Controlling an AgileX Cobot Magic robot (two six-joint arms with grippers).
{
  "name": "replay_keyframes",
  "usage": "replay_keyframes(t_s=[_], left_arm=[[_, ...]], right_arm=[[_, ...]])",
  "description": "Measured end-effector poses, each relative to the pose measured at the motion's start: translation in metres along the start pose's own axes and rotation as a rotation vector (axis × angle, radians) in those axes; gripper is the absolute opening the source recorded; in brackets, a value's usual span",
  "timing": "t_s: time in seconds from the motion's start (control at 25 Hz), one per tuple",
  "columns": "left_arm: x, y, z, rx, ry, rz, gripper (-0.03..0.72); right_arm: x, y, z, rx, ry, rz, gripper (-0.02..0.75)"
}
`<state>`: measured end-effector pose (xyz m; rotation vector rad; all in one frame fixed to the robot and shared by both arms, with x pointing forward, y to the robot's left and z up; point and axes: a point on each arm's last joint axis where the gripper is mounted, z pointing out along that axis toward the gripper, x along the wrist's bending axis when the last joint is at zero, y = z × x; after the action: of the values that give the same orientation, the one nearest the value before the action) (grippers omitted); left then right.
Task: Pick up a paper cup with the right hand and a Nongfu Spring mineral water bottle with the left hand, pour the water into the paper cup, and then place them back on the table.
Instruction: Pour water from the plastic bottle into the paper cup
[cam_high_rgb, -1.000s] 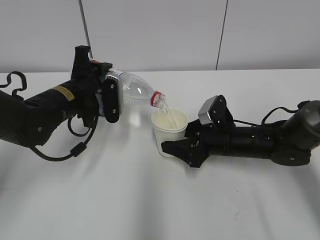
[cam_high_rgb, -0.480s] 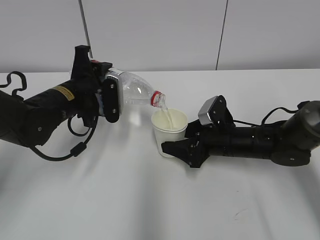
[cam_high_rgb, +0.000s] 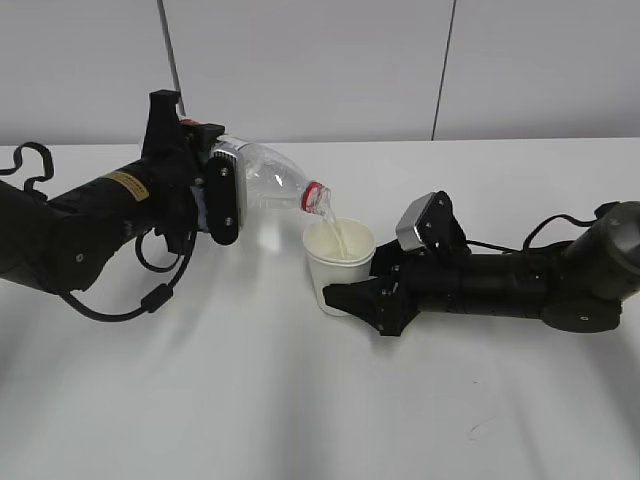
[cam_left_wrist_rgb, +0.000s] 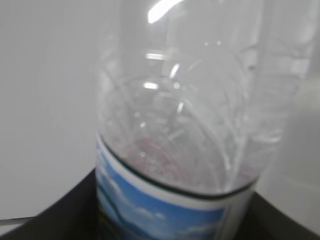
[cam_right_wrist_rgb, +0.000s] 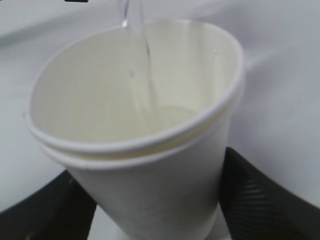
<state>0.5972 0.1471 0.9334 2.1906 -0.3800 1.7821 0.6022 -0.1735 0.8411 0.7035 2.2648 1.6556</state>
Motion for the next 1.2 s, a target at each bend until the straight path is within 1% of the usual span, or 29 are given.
replay_keyframes(t_s=[0.92,1.2], left_arm=[[0.0012,-0.0011,0.0,0.012,0.014,-0.013,0.4],[0.0014,-0.0028,-0.0001,0.031,0.016,-0.032,0.4]], right_arm=[[0.0,-0.0006,0.0001,0.001,0.0,0.001,0.524],[0.0,-0.0006,0.0001,0.001,0.0,0.001,0.524]])
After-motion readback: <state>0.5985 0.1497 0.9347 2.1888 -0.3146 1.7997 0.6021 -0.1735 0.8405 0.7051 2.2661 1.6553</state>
